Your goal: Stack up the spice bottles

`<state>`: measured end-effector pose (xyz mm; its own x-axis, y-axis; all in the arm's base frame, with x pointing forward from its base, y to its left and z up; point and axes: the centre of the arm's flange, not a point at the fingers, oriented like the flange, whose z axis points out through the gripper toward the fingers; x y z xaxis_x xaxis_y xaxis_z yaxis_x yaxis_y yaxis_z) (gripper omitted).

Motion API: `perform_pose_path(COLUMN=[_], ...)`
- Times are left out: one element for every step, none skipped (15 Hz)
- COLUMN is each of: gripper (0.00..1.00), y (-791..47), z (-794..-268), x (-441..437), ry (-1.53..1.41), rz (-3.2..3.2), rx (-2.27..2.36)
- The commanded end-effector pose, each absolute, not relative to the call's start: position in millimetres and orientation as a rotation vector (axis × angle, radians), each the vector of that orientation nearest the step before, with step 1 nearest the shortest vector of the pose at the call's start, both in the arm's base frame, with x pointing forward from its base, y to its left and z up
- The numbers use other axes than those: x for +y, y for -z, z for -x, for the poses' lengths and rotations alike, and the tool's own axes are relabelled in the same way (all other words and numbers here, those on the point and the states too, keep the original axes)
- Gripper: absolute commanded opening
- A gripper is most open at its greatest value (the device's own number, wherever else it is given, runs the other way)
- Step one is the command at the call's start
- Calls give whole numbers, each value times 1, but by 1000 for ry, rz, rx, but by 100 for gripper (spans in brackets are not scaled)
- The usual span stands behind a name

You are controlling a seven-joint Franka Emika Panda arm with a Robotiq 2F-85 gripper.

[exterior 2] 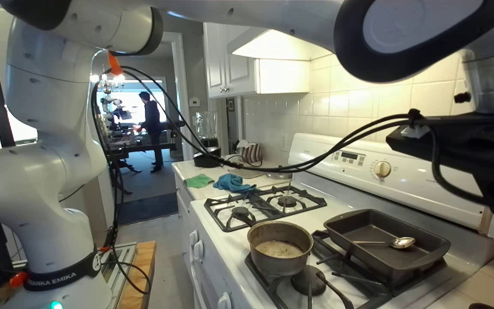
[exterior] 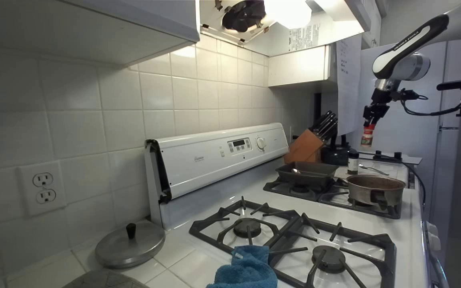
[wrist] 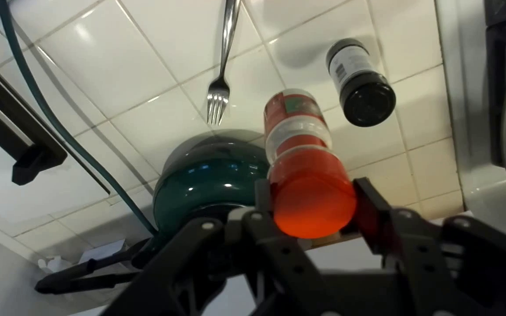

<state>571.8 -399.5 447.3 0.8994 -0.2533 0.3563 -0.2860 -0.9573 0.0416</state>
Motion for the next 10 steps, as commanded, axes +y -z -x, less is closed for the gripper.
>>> perform_pose_path(gripper=[23,23,23,23,23,23,23,23,23,23], y=[-462,-464,-465,-465,-465,-462,-460,-456,-452,-447], z=[-587,-589,-592,-595,-597,-600,-600,-601,-603,-604], x=[-396,-393,-389,-387,-383,-379,-375,-372,-370,-368], ry=[-541,-542,-541,-539,-536,-532,-531,-523,-519,-514], rz=[-2985,-2988,-2994,-3001,-3006,-3012,-3008,-3013,-3017,-3028], rx=[-352,-340,-327,-313,-300,-285,-270,-257,-247,-240])
